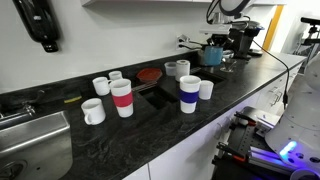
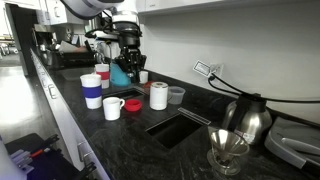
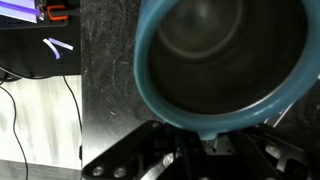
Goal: Move the blue cup to the left
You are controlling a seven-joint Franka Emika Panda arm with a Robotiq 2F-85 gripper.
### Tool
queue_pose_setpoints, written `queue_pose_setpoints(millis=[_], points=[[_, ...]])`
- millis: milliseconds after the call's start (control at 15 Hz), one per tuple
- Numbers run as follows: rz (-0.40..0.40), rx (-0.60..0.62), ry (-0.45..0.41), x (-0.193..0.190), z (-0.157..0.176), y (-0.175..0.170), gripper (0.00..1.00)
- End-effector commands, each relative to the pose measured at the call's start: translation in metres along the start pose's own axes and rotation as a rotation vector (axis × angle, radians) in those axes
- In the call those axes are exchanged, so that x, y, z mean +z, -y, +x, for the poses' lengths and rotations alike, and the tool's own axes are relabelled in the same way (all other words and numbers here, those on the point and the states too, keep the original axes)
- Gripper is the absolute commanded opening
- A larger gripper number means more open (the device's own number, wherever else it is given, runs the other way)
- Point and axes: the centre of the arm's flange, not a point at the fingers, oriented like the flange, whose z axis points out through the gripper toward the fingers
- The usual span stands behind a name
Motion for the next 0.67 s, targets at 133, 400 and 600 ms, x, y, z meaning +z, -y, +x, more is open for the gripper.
queue_pose_setpoints(millis=[133, 400, 600], points=[[0.126, -0.177, -0.023, -0.043, -0.070, 0.032, 0.04], [0.189, -0.285, -0.011, -0.064, -0.114, 0.040, 0.04], [0.215, -0.362, 0.016, -0.074, -0.137, 0.039, 0.04]])
